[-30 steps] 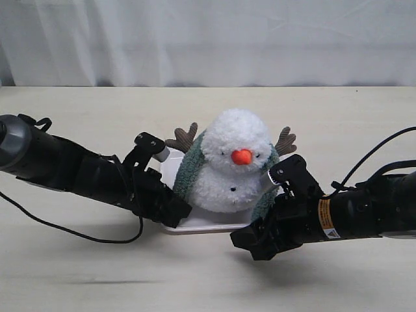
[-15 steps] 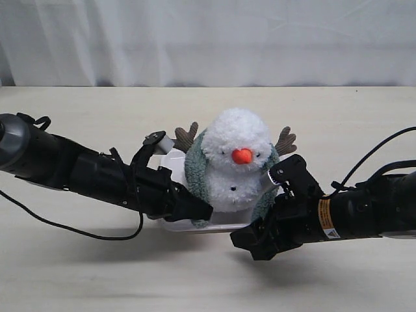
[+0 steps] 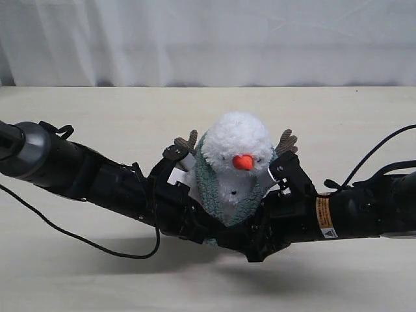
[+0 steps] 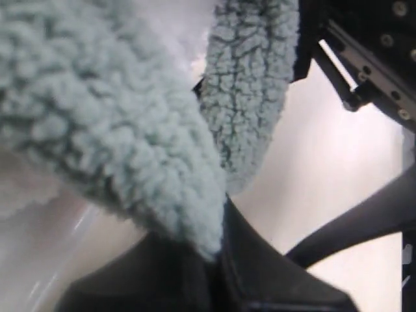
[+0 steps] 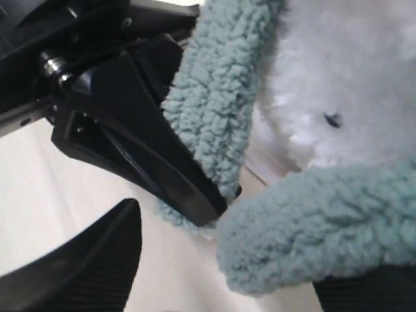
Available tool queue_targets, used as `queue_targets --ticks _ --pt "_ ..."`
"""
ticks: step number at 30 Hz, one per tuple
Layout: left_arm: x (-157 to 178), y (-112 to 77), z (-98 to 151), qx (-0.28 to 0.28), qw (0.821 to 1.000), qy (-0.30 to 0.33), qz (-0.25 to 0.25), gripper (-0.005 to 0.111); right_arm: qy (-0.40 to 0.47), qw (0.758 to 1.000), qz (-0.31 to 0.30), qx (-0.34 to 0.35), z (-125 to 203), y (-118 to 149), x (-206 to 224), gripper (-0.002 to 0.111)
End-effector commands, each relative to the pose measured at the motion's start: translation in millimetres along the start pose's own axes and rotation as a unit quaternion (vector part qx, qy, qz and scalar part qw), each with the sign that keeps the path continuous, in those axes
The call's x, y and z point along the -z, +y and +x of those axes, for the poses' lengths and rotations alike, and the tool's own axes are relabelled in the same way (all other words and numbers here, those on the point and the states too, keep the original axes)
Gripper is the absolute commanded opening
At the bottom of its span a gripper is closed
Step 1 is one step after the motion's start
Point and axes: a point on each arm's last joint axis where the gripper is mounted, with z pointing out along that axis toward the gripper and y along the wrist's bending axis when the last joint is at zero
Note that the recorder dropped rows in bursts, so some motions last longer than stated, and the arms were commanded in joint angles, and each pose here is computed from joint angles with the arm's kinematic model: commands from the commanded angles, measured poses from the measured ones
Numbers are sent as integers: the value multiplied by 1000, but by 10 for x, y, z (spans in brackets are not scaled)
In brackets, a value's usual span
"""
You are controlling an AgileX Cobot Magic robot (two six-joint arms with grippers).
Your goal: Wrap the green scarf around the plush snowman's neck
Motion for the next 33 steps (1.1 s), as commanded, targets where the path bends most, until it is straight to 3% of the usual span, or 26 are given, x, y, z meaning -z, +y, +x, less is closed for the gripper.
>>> queue_targets --ticks 1,10,16,22,29,33 --pt "-19 -88 -18 -9 999 -4 36 0 -11 1000 -5 11 -26 4 0 65" --pt "-8 -103 123 -75 993 70 51 0 -52 999 -6 -8 -106 3 4 65" --pt "-10 -146 66 -64 995 38 71 0 -70 997 -34 -13 -118 37 -14 65" --pt "-7 -181 -25 -57 994 -13 87 0 -43 999 23 -23 -50 -79 -38 65" --pt "2 -228 -17 -94 989 -14 113 0 -81 996 -28 -18 -119 13 -31 65" --pt "2 -226 -30 -92 989 -21 111 4 -72 997 -20 -23 -103 -3 -34 64"
